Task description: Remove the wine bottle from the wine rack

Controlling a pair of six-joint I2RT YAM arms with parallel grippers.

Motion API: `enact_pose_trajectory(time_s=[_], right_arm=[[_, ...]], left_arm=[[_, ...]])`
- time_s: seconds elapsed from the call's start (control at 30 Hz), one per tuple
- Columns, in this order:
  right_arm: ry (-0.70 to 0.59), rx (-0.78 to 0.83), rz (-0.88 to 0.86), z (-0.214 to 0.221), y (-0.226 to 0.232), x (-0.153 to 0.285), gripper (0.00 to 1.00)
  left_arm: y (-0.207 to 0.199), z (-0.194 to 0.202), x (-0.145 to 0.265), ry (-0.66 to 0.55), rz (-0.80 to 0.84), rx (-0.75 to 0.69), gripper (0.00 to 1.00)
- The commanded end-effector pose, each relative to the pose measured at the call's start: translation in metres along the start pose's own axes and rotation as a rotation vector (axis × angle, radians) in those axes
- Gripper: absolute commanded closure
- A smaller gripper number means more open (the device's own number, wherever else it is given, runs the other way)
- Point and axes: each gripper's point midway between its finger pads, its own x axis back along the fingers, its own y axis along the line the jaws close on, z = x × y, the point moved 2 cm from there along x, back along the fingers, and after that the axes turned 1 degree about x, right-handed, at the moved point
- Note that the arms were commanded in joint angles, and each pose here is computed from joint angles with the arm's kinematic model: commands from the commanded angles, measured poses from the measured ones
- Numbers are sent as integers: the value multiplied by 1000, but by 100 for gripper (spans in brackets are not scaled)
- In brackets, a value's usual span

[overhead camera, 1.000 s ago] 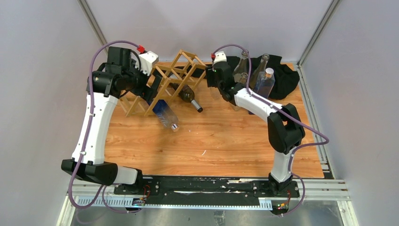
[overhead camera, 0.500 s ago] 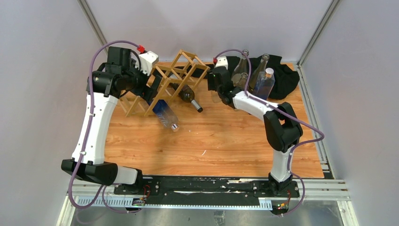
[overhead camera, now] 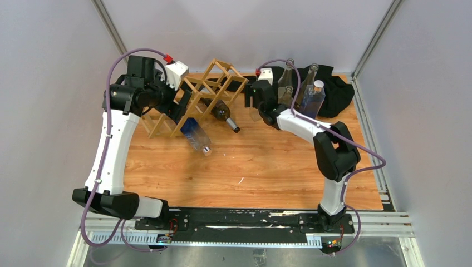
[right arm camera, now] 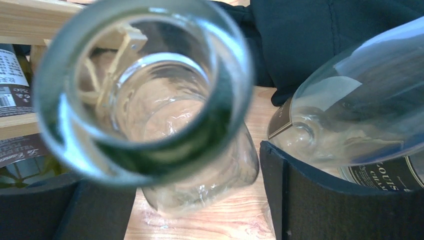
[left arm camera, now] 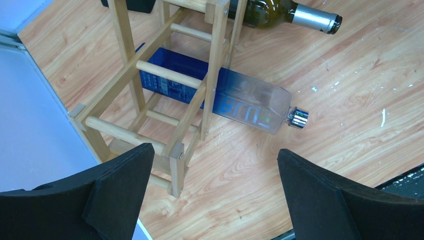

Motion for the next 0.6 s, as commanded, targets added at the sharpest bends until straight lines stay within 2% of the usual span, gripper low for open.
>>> enact_pose_trajectory(time_s=[0.0,0.23,0.43,0.57], right_arm=[[-27,-27,24,-18,-9,21,10],[2,-60,21,-20,-5,52,7],[-16,-92,-128,-21,26,100,7],[31,-100,-256,-9,58,128,7]], left_arm=[[1,0,6,-20,-9,-15,0],[6,1,8,-9,-40,-13,0],[3,5,8,-5,-30,-23,0],[0,4,9,-15,-13,-30,0]])
